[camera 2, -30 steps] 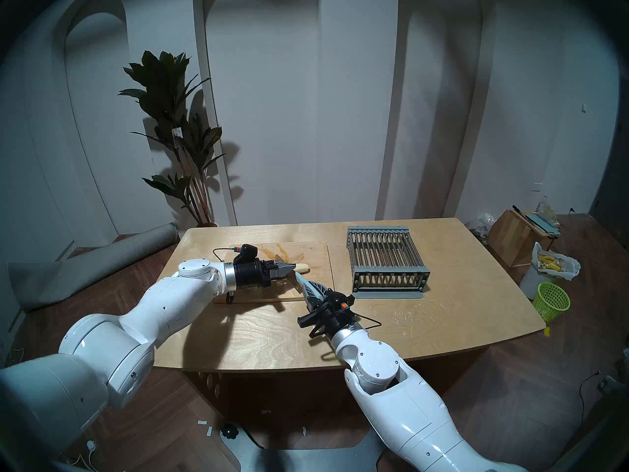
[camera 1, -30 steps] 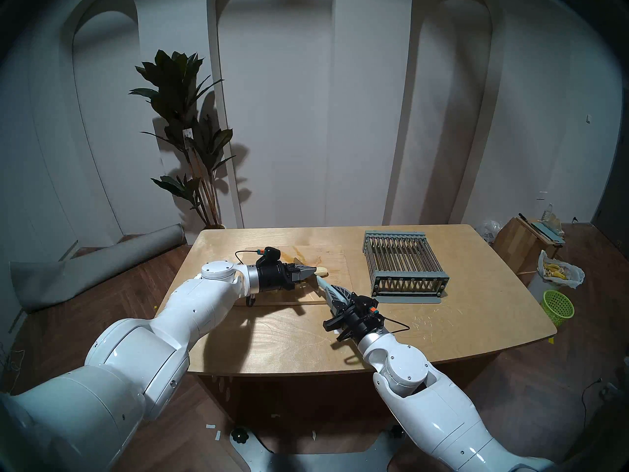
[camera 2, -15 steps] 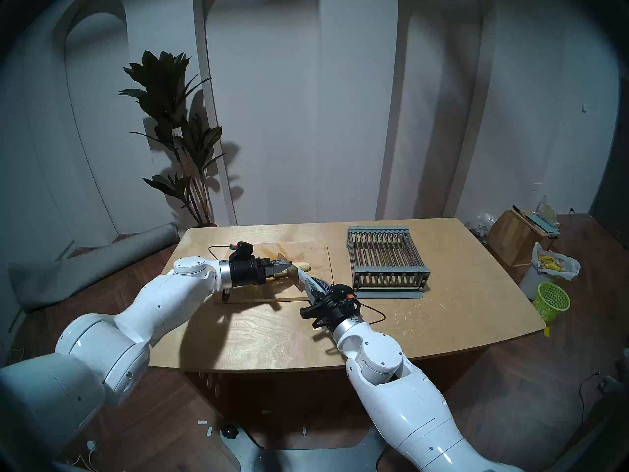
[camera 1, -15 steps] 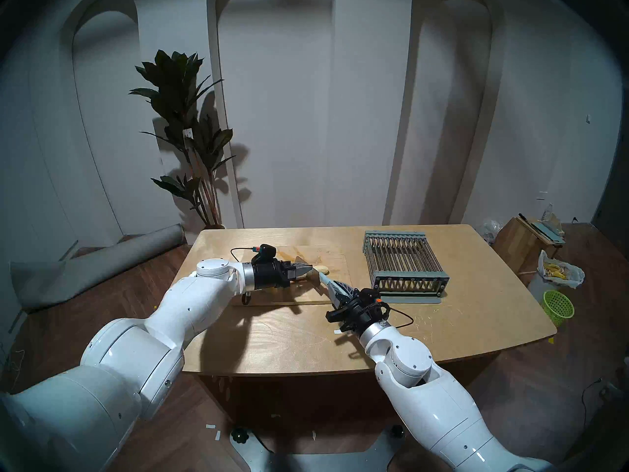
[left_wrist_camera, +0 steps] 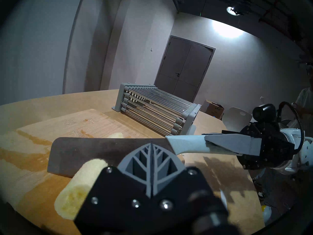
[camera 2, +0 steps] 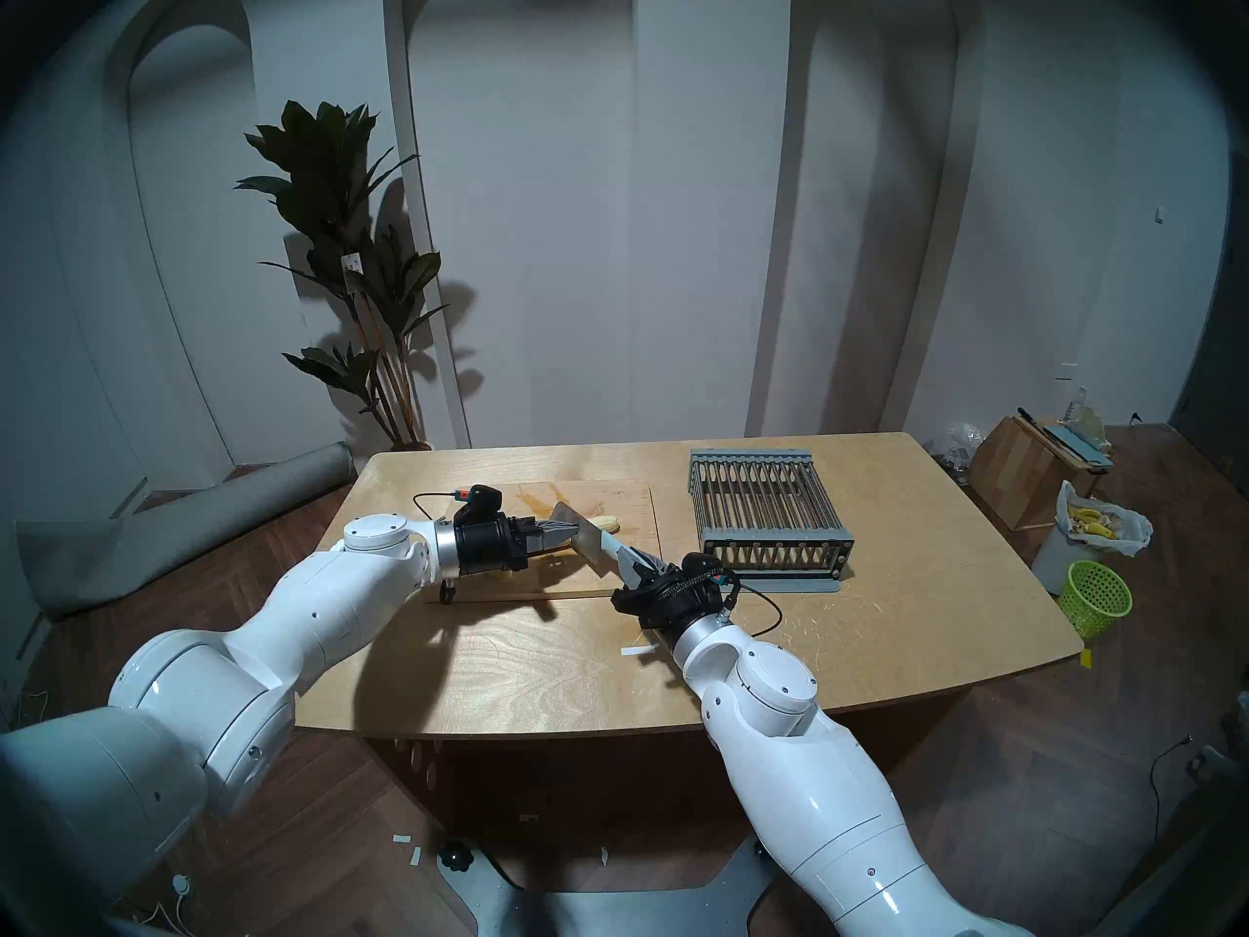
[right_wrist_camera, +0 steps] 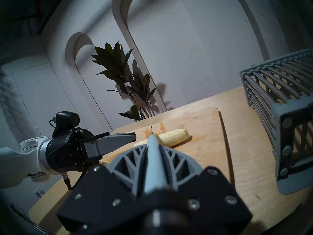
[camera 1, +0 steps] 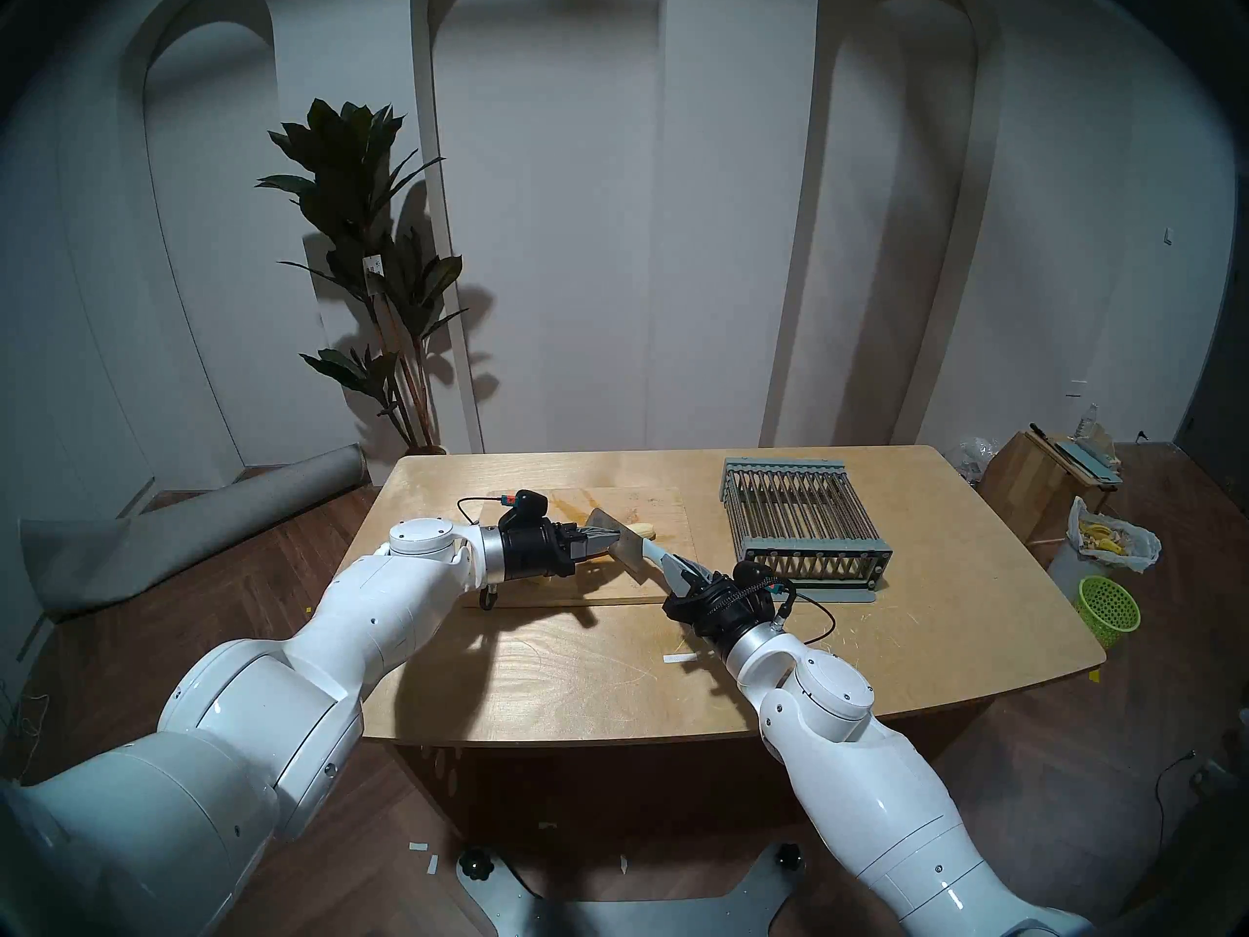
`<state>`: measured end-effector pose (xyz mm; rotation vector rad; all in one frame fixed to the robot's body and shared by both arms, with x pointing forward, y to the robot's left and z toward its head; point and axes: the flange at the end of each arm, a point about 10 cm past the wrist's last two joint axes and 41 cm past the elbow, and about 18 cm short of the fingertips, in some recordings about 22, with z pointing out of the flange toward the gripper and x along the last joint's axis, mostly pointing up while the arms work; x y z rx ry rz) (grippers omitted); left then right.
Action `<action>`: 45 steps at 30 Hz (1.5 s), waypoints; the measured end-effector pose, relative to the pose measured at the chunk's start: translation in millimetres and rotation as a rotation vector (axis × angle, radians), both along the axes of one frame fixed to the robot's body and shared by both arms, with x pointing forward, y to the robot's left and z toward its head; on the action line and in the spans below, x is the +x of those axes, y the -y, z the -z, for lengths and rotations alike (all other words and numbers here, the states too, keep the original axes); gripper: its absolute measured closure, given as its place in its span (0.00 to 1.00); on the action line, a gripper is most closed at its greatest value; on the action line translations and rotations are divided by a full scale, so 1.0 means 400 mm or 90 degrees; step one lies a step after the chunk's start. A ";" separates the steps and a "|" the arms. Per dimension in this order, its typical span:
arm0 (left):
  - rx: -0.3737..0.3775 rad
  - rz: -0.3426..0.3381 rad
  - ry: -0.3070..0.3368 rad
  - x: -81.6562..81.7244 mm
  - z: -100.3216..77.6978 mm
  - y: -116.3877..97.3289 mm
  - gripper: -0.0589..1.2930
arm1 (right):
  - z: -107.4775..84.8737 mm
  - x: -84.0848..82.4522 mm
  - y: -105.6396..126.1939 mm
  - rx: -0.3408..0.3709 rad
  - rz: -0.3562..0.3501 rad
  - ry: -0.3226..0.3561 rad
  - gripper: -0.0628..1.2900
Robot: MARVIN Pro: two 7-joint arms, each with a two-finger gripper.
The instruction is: Cut the banana into four pieces on the cutting board
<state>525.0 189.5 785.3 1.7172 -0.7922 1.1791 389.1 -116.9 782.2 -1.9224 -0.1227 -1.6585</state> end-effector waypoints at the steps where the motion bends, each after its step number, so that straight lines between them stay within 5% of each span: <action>1: 0.000 0.000 0.001 0.000 0.000 0.000 0.98 | -0.002 -0.003 -0.004 -0.016 -0.006 0.014 0.76; 15: -0.038 -0.016 0.005 0.013 -0.031 -0.006 0.98 | -0.046 -0.021 -0.022 -0.227 -0.068 0.207 0.76; 30: -0.046 -0.013 0.015 0.023 -0.074 0.003 0.98 | -0.098 -0.015 0.006 -0.249 -0.019 0.278 0.77; 45: -0.031 -0.013 0.020 0.027 -0.098 0.050 0.98 | -0.081 -0.033 0.039 -0.224 0.007 0.270 0.77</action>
